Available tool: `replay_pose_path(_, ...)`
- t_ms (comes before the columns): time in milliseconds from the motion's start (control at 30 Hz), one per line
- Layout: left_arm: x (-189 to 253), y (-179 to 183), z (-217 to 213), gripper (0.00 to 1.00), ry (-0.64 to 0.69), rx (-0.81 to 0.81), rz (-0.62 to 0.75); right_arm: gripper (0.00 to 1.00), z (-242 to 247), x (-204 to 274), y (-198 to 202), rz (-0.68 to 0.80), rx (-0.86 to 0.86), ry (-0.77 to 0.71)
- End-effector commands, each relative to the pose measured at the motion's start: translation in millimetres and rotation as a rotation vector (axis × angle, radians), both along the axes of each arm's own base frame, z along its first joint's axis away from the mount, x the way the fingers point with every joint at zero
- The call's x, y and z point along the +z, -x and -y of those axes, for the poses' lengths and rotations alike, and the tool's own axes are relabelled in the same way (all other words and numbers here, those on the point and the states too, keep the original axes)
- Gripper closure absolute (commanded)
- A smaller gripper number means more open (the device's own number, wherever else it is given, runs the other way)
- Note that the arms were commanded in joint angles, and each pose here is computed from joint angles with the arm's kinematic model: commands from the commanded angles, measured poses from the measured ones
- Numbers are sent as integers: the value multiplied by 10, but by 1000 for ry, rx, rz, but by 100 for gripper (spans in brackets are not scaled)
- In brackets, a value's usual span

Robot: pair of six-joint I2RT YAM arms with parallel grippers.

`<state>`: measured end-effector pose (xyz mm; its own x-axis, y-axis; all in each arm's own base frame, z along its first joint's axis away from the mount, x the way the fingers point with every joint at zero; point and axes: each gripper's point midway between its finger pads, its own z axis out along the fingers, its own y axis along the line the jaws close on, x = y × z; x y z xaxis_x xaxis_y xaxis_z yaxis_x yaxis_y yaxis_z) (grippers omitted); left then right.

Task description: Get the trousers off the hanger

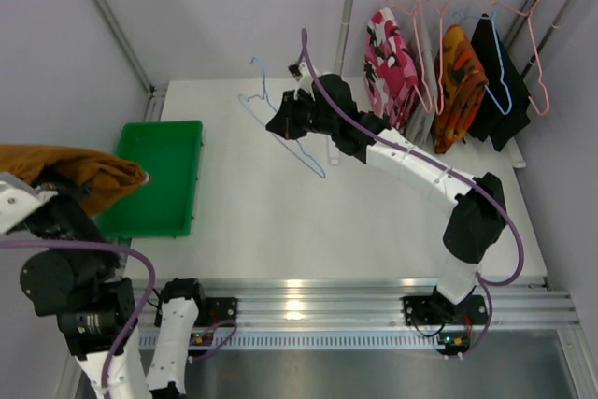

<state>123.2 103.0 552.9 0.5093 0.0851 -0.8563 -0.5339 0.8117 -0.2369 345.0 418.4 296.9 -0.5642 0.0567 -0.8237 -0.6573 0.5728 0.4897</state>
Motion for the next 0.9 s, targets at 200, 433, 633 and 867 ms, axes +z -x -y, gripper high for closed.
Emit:
replay_pose_path(200,-623,592,-194,100,-131,251,-45,100,44,350,195,88,63,-25)
replay_pose_path(433,-1311,490,-279,100,-181,312,-202,100,119,284,266,79,66,-7)
replay_pose_path(633,-1618,90,-238,100,-228,241,-296,100,128,218,288,48,59,-11)
replay_pose_path(867,-1874,-951,-152,100,-303,75,-439,100,155,186,316,19,54,-16)
